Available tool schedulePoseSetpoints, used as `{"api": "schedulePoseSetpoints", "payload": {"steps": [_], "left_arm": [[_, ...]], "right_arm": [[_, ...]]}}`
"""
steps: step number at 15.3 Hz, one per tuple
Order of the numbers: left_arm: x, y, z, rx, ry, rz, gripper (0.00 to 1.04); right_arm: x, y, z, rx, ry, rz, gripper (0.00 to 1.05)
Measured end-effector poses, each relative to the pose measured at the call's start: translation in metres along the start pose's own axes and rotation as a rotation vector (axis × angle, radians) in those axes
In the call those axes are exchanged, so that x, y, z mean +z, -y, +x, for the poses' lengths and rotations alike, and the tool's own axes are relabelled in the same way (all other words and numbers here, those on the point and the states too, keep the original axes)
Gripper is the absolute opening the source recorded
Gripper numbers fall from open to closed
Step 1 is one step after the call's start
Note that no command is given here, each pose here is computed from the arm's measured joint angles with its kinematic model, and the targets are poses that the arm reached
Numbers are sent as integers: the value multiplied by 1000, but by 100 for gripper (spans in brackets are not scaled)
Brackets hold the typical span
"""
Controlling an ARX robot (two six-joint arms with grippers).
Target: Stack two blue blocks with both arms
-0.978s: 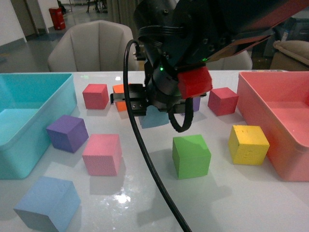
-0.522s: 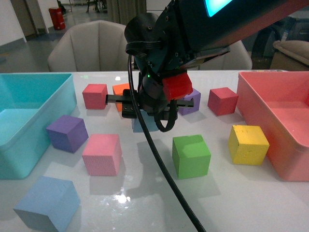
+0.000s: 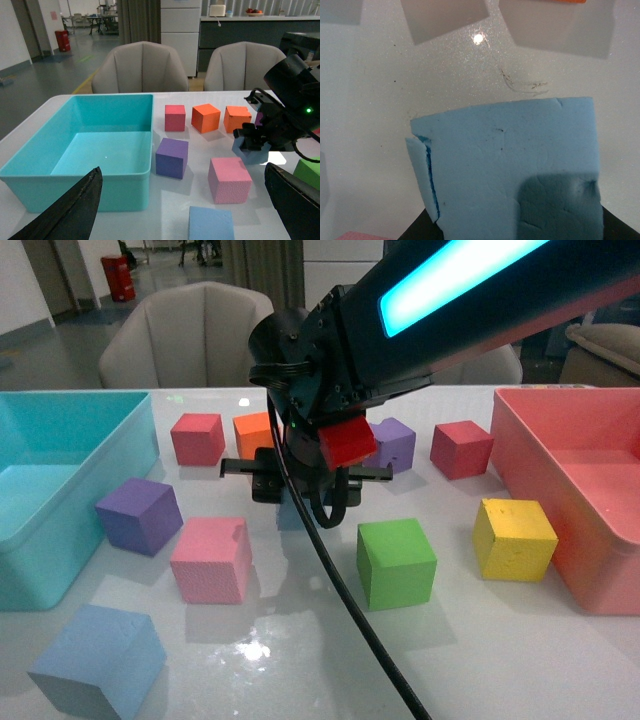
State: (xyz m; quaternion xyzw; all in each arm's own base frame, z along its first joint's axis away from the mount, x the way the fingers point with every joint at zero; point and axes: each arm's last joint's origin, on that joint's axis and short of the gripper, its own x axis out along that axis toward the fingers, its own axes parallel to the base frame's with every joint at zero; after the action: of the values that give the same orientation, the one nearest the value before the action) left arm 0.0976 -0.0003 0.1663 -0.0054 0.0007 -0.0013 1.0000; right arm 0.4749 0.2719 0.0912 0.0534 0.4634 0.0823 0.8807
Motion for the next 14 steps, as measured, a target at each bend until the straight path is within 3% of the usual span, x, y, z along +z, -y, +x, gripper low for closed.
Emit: {"api": "schedulePoseSetpoints", "payload": {"steps": [4,9,14], "left_arm": [[0,0,0,0,0,0,98],[0,0,0,0,0,0,98],[0,0,0,0,0,0,98]], "right_arm": [[-4,-2,6,-4,-20,-6,43],[-5,-2,5,2,-28,-12,98],[9,-5,-23,24,17,-7,98]]}}
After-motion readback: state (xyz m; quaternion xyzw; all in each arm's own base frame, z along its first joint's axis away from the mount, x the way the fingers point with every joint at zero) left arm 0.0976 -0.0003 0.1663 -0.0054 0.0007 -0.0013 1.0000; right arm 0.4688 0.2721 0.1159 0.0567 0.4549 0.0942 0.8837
